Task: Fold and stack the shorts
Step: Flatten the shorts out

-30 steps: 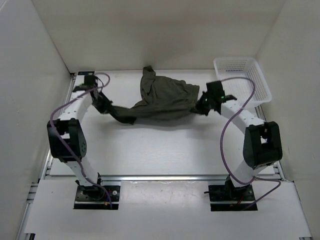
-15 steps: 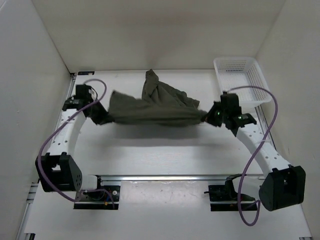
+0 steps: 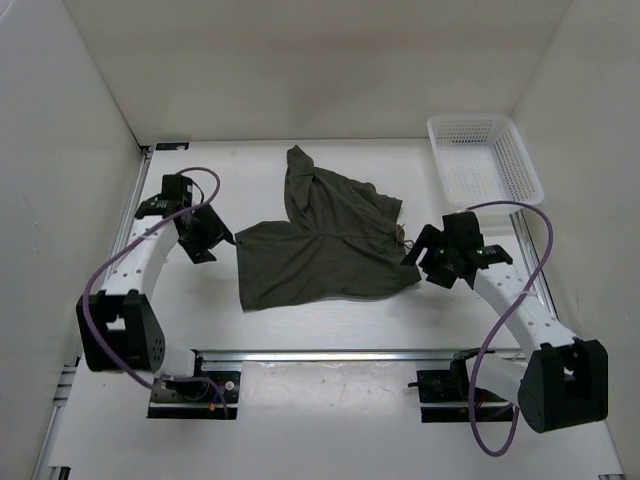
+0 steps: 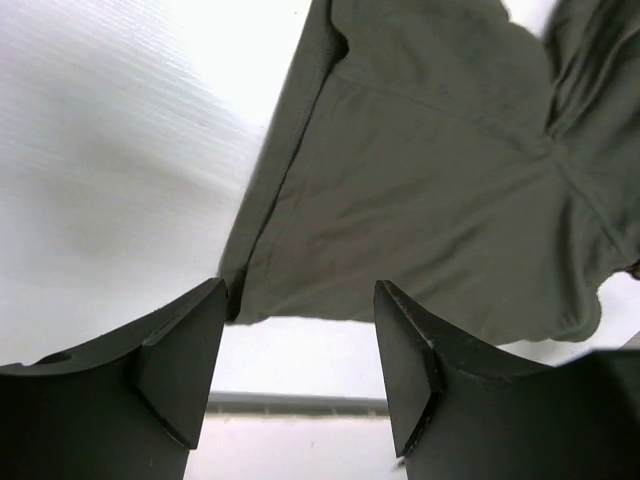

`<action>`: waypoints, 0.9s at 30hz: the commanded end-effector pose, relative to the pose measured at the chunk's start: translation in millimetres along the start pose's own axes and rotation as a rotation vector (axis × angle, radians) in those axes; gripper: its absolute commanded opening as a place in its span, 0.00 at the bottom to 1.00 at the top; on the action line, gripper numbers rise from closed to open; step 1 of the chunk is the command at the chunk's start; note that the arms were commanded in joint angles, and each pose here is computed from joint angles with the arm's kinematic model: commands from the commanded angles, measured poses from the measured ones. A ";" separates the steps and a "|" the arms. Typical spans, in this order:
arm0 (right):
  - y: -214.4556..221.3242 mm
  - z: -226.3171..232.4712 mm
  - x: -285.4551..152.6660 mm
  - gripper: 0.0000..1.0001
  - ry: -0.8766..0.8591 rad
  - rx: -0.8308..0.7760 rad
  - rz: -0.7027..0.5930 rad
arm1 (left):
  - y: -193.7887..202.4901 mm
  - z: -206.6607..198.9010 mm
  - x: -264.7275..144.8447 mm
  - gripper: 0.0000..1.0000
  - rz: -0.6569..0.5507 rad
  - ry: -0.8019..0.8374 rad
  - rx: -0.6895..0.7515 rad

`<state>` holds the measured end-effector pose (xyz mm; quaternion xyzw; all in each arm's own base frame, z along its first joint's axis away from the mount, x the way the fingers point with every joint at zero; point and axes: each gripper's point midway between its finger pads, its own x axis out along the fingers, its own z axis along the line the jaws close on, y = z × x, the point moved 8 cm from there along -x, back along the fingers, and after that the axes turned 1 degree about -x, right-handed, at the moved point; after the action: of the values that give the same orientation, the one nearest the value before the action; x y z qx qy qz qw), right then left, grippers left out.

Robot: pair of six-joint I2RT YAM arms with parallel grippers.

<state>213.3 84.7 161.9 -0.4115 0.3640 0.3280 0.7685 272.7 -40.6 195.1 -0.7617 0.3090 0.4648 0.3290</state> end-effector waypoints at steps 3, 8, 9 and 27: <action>24.8 -8.6 6.8 0.82 -0.042 0.086 0.090 | 51.8 24.8 11.9 0.73 0.120 -0.022 -0.064; 22.9 -9.3 23.6 0.83 -0.071 0.133 0.128 | 94.8 29.3 37.3 0.89 0.227 -0.039 -0.074; 21.2 -11.0 27.0 0.83 -0.064 0.142 0.129 | 95.7 27.1 37.9 0.89 0.224 -0.031 -0.063; 7.5 -13.0 65.3 0.08 -0.042 0.147 0.152 | 99.2 21.7 88.0 0.11 0.274 -0.103 -0.008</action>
<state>226.1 89.9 91.3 -0.3047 0.4207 0.3718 0.7694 202.0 -96.4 86.5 -0.6732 0.4036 0.5691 0.2450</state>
